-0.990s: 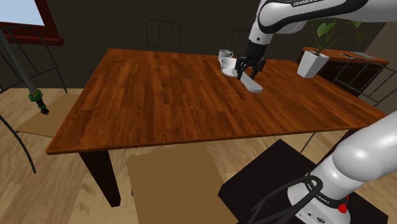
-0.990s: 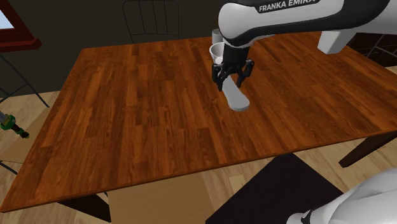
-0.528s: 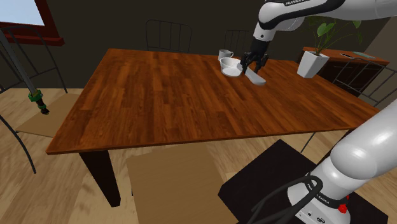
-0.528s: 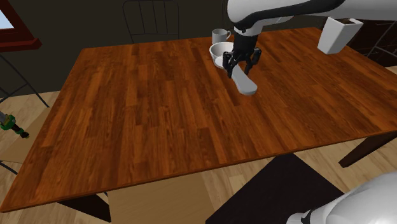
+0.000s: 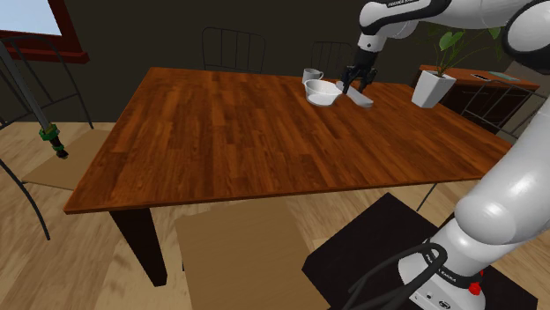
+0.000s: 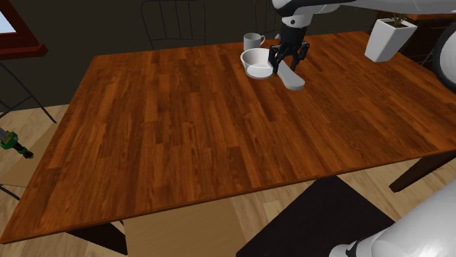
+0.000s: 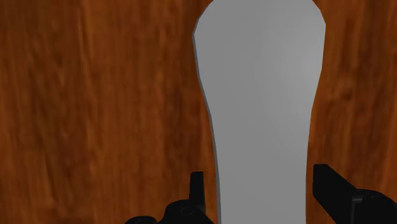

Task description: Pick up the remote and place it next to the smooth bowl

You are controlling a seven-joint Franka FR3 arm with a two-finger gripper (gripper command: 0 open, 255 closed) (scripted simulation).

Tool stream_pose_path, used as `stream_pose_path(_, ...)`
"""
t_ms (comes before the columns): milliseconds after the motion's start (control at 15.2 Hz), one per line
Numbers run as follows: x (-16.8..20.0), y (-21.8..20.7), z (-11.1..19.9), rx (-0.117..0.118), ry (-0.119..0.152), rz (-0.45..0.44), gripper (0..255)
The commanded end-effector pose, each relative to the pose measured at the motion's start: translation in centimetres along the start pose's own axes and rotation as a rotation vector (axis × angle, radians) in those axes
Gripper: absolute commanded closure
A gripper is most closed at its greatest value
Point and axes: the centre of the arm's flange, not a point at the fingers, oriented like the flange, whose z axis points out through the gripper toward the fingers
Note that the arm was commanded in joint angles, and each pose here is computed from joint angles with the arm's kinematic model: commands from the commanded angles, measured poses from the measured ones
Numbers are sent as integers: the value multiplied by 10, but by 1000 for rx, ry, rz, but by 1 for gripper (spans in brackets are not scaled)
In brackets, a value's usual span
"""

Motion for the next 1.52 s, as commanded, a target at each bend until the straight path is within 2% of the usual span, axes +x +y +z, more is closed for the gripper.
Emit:
stream_pose_path(0, 16, 19, -1, -1, 0, -2, 255)
stream_pose_path(198, 36, 41, -1, -1, 0, -2, 255)
stream_pose_path(1452, 37, 43, 99, -1, 0, -2, 255)
